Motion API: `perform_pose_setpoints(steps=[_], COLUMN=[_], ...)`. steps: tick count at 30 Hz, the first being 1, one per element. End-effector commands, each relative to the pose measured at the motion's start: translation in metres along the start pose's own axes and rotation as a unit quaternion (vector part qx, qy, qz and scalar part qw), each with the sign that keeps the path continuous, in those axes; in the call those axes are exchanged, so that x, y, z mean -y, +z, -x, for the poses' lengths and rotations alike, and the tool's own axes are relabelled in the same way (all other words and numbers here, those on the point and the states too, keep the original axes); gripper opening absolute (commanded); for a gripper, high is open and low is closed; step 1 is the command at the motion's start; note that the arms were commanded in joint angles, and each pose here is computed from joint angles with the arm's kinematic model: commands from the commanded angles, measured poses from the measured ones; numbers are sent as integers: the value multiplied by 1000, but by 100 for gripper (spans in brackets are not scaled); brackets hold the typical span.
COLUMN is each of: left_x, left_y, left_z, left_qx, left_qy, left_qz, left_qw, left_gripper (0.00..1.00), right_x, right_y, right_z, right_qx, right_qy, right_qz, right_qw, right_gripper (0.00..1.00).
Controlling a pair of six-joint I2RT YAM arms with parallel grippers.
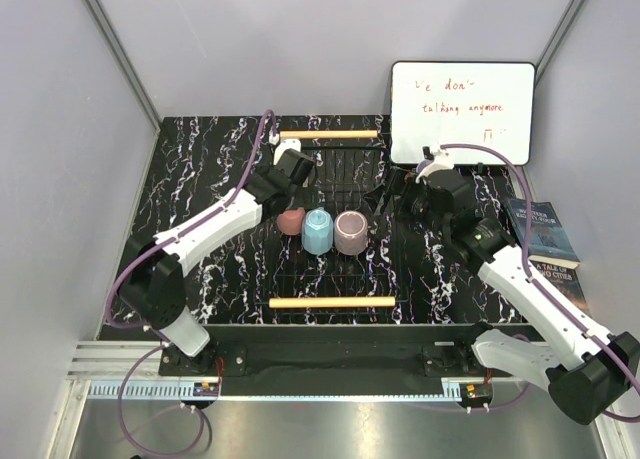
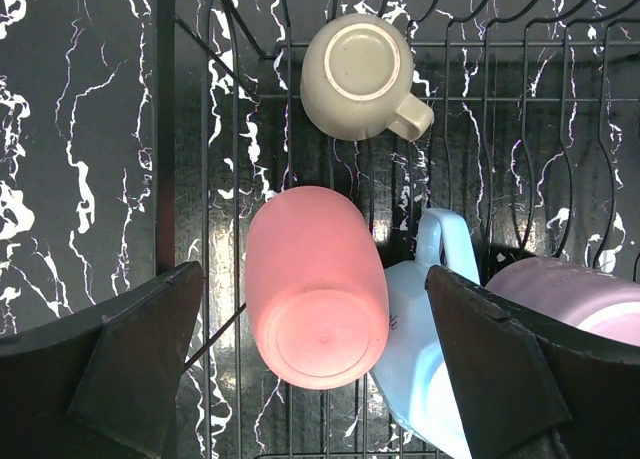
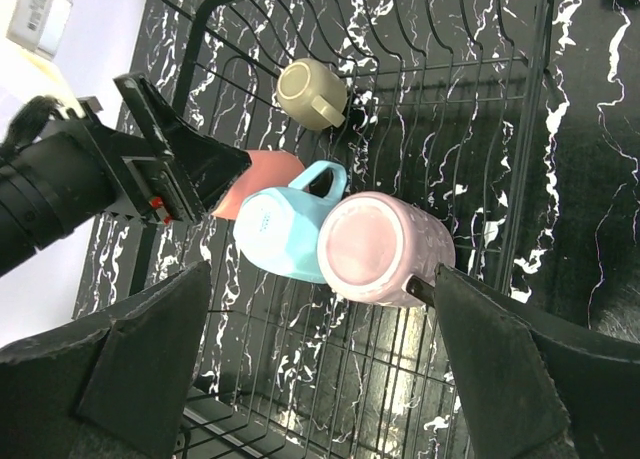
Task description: Unload the cups from the dish rack
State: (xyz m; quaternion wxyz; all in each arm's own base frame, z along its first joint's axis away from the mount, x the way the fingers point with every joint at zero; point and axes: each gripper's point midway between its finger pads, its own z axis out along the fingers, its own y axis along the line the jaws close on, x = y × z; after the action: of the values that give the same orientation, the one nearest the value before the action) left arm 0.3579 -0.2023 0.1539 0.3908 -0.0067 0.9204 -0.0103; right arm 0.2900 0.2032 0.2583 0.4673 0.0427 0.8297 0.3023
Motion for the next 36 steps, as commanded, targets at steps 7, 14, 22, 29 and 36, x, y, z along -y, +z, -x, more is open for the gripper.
perform_pose_setpoints(steps=[7,14,22,29,36], left_x=[-6,-6,-15,-15,-6], left_y=[19,27,18,18,10], left_z=[-7,-25,-42,-49,-35], left_qx=[-16,-39,-48,-54,-33], left_qy=[-27,-28,-37,-36,-20], left_qz=[4,1,5,5,4], left_qw=[1000,999,998,998,999], left_gripper=[94,85,82,41,0], right_x=[-9,-6,-3,-2,0], right_y=[4,8,10,8,5], right_z=[-1,-6,-9,-10,-9], right_qx=[3,-4,-6,-4,2], right_qy=[-9,-7,-2,1,1], right_qz=[24,20,14,15,13], right_qw=[1000,1000,1000,1000,1000], right_gripper=[100,100,100,100,100])
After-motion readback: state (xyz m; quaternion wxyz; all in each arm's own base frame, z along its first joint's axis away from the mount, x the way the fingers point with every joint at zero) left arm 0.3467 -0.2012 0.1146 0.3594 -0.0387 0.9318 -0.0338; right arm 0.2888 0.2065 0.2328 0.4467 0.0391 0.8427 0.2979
